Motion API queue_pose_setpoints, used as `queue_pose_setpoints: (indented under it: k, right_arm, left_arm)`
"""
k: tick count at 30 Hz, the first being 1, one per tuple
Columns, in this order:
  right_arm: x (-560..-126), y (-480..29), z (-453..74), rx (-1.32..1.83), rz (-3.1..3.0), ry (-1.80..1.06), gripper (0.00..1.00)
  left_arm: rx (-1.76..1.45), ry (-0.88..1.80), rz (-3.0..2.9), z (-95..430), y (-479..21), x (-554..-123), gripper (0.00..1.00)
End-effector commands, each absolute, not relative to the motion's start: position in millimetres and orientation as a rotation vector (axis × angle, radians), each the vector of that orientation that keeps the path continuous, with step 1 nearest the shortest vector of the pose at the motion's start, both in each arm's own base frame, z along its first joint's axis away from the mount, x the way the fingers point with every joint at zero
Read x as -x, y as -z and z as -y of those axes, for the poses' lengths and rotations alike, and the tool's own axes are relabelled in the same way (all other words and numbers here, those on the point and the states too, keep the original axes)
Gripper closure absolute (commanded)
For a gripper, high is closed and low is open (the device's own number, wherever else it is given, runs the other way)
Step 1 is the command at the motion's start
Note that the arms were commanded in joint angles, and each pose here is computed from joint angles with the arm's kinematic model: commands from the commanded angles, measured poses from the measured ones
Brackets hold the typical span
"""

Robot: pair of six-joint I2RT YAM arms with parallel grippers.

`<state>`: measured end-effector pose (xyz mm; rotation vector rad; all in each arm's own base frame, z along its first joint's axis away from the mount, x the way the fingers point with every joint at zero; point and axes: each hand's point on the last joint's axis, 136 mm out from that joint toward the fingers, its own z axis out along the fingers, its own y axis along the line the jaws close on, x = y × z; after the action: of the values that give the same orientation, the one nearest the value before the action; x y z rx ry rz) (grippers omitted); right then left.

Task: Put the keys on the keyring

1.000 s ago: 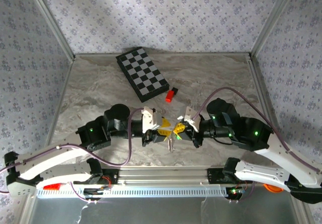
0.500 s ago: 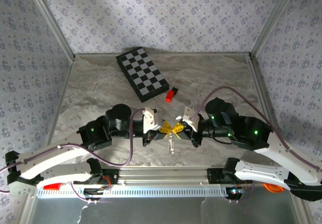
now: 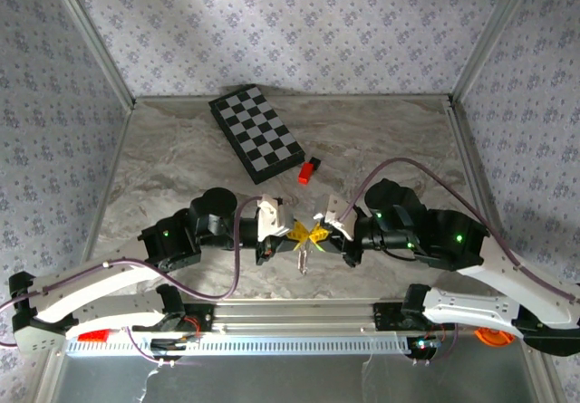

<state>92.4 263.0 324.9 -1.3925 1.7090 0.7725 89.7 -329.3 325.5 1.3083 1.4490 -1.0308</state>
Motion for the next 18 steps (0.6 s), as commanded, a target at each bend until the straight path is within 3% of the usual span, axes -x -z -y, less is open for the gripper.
queue_pose_setpoints:
  k: [1,2,6,8,14,18]
  right_arm:
    - [-83,-339,-267,1.413,-1.642,-0.816,1.00]
    - [-84,-339,-267,1.407,-1.642,-0.812,0.99]
    - [-86,-334,-264,1.364,-1.646,-0.820,0.69]
    - [-83,-336,-263,1.352,-1.626,-0.844,0.62]
    - [-83,-350,-248,1.259,-1.552,-0.873,0.50]
    - [-79,-353,-244,1.244,-1.537,-0.935,0.49]
  left_arm:
    - [-1.259,1.054,-1.357,329,-351,-89,1.00]
    - [-1.250,1.054,-1.354,329,-352,-89,1.00]
    - [-1.228,1.040,-1.361,330,-353,-94,1.00]
    - [-1.231,1.055,-1.353,330,-355,-92,1.00]
    - [-1.234,1.106,-1.290,329,-362,-83,1.00]
    - [-1.231,1.133,-1.235,327,-368,-77,1.00]
